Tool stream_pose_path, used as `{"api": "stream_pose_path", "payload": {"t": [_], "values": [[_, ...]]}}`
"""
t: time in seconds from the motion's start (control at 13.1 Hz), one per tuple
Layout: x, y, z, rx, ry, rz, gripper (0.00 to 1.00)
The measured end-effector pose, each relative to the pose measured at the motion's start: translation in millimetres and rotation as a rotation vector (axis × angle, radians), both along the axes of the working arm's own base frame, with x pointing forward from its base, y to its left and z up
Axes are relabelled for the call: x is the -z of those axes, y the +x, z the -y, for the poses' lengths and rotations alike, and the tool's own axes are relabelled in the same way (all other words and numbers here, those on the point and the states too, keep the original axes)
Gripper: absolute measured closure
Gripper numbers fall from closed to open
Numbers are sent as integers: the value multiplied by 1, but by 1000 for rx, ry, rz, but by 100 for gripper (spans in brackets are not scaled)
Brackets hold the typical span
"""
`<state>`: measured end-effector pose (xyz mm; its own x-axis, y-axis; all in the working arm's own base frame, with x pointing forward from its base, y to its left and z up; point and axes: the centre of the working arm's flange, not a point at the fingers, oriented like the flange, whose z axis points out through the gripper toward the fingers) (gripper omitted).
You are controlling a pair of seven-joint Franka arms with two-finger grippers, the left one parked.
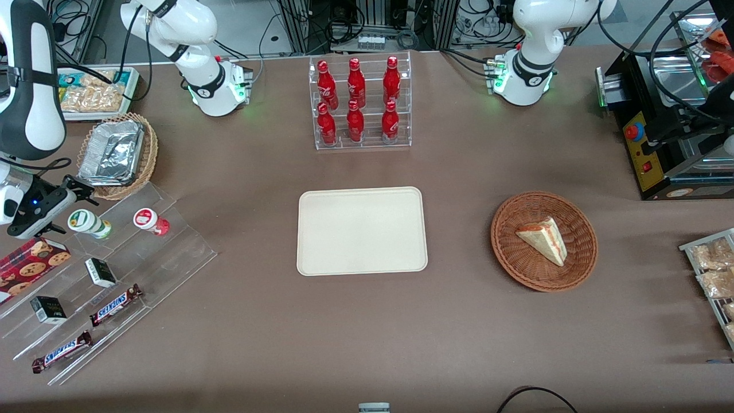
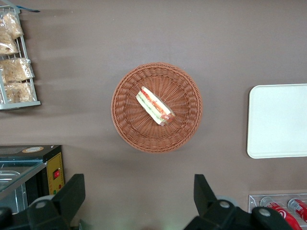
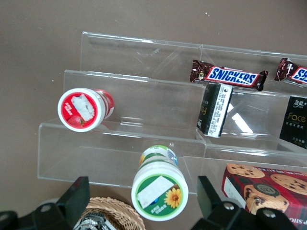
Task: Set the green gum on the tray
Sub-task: 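Close the right gripper around the green-and-white gum container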
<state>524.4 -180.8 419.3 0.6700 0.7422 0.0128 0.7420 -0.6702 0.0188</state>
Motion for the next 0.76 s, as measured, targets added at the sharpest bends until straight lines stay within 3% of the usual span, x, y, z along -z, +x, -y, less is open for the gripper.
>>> {"api": "stream_pose_path", "payload": {"t": [0.76], "values": [[29, -6, 16, 18, -11, 19, 0]]}}
